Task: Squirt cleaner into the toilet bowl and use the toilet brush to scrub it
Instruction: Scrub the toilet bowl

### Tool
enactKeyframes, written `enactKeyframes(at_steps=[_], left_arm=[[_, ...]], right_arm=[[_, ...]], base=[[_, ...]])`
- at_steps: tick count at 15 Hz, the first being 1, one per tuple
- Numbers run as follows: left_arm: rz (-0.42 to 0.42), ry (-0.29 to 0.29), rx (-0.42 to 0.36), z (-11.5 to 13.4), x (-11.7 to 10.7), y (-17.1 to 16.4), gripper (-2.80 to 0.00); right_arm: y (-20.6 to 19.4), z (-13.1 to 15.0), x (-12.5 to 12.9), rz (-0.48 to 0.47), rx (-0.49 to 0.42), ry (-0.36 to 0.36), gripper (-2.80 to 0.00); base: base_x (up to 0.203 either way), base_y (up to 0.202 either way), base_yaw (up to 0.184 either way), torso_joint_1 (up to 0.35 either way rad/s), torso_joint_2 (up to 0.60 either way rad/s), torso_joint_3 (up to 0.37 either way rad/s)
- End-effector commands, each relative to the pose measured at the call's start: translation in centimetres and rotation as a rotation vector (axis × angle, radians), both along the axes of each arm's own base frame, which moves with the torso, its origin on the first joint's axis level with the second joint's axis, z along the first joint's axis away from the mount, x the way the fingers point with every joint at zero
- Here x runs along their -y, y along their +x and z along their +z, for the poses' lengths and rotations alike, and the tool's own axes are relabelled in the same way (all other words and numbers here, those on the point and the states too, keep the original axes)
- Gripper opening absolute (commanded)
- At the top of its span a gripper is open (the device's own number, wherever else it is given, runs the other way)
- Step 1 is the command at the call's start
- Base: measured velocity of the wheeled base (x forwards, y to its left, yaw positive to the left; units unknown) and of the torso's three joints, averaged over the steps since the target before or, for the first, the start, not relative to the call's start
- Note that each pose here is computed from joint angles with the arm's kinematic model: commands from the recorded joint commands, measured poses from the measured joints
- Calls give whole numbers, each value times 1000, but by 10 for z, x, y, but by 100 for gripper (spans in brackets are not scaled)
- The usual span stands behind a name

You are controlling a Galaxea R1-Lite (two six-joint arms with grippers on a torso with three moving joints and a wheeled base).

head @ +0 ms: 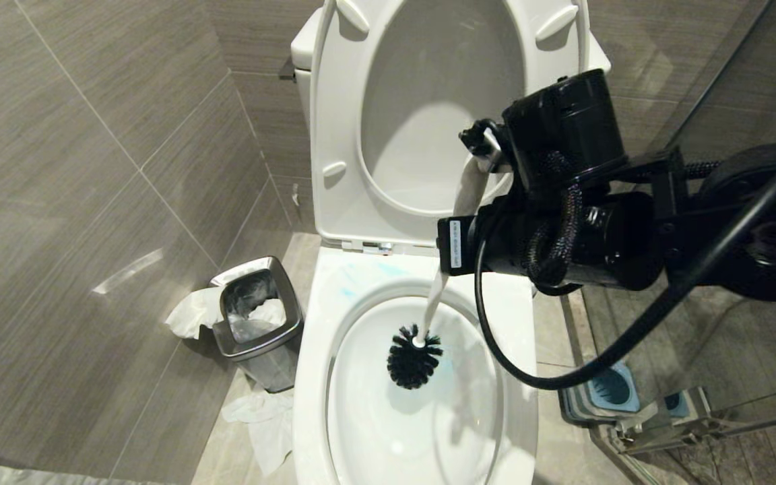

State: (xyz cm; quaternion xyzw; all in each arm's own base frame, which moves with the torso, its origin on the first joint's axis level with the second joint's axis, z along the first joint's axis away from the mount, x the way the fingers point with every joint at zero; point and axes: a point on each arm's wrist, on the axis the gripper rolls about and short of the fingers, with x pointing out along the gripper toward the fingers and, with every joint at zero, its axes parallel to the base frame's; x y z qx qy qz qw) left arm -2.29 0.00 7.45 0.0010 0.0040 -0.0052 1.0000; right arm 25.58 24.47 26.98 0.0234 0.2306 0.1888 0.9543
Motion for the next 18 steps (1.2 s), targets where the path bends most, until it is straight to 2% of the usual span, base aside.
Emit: enactKeyframes(at_steps=[1, 7, 12, 18], left_arm=[[0, 1, -3, 0, 0, 0, -280], [-2, 4, -1, 0, 0, 0, -280], [-2, 3, -1, 0, 0, 0, -280], [-2, 3, -1, 0, 0, 0, -280]], right_arm=[[11, -13, -3, -14, -22, -28, -280], [21, -30, -7, -18, -52, -66, -280], [30, -36, -11, -28, -34, -52, -280], [36, -39, -7, -46, -41, -56, -280]], base=[[0, 0, 0, 0, 0, 0], [0, 0, 0, 0, 0, 0], [0, 0, 0, 0, 0, 10], [0, 0, 0, 2, 3, 173]])
